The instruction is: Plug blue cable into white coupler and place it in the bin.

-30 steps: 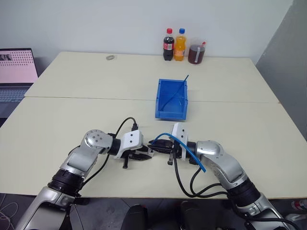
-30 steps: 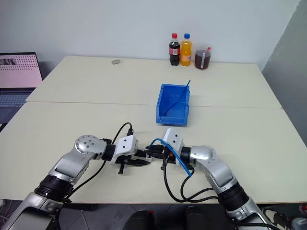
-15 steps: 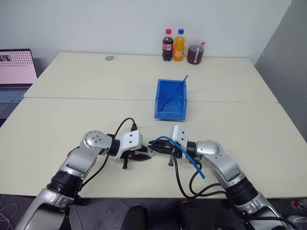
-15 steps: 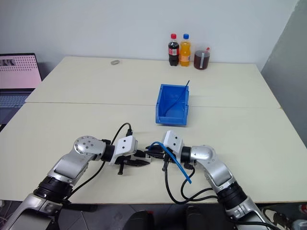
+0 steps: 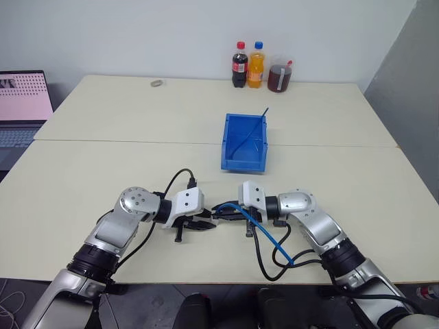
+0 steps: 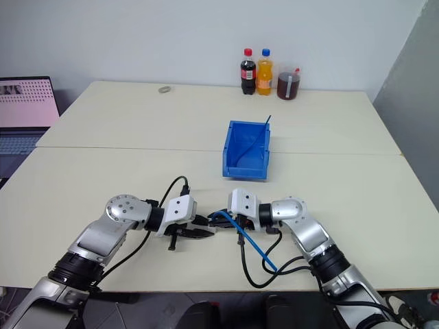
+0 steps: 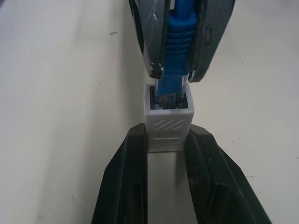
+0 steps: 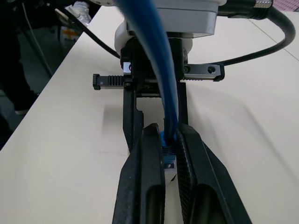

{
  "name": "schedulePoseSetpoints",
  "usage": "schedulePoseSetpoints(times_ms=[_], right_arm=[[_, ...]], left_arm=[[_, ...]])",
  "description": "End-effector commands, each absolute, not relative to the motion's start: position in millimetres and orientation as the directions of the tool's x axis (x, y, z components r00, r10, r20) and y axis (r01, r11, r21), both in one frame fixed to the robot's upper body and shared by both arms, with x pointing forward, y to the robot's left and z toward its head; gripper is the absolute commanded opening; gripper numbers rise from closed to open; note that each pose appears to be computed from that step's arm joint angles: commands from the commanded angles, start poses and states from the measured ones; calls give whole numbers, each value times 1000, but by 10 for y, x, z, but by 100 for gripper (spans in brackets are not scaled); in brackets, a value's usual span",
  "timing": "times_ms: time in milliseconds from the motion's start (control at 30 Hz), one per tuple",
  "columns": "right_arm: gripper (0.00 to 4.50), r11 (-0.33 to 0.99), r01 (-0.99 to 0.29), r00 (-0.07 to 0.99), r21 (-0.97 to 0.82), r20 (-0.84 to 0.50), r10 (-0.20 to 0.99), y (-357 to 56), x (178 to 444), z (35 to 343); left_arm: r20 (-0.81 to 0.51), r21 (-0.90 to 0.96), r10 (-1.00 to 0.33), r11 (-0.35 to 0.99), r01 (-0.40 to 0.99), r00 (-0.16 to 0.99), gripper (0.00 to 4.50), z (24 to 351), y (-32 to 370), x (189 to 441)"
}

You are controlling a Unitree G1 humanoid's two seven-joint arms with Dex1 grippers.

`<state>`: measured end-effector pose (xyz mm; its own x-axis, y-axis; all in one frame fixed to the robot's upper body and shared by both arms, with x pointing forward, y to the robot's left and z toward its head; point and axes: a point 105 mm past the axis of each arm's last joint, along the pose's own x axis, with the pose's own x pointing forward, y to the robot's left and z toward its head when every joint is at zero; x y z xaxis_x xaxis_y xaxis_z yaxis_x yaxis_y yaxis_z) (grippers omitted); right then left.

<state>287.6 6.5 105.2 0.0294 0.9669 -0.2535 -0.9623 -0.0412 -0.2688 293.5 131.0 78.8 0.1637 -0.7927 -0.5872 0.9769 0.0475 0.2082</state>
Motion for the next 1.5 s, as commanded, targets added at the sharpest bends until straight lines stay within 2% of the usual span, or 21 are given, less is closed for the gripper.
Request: schedulePoseSetpoints(times_ms=[33, 133, 300, 467, 633, 900, 1133, 1333, 1400, 1500], right_arm=[[7, -114, -977, -50, -179, -325, 944, 78, 2777, 854], [7, -120, -983, -66, -143, -335, 940, 83, 2749, 798], [7, -189, -981, -158, -44, -383, 910, 129, 2599, 703], [7, -227, -972, -175, -54, -476, 862, 146, 2541, 561], [7, -218, -975, -165, -45, -512, 843, 112, 2528, 472], [7, -185, -982, -175, 27, -483, 858, 242, 2521, 496], [7, -187, -982, -183, 42, -482, 857, 231, 2439, 381], [7, -121, -993, -105, -15, -400, 911, 171, 2559, 649], [7, -90, -995, -71, -37, -361, 930, 124, 2604, 780], [7, -30, -998, -10, -62, -297, 955, 54, 2664, 981]], left_arm=[[-613, 183, -776, 40, 982, 146, 77, 692, 1336, 2890], [-613, 186, -776, 41, 982, 149, 77, 690, 1340, 2887], [-611, 187, -777, 44, 981, 152, 77, 672, 1341, 2879], [-607, 184, -780, 46, 982, 151, 77, 651, 1327, 2877], [-604, 181, -782, 52, 982, 153, 77, 626, 1321, 2865], [-594, 179, -790, 55, 982, 152, 77, 594, 1272, 2847], [-592, 178, -791, 62, 982, 157, 77, 577, 1270, 2850], [-588, 196, -783, 108, 975, 205, 77, 601, 1365, 2887], [-574, 181, -785, 156, 971, 233, 147, 635, 1443, 2894], [-551, 182, -786, 212, 960, 278, 196, 718, 1578, 2855]])
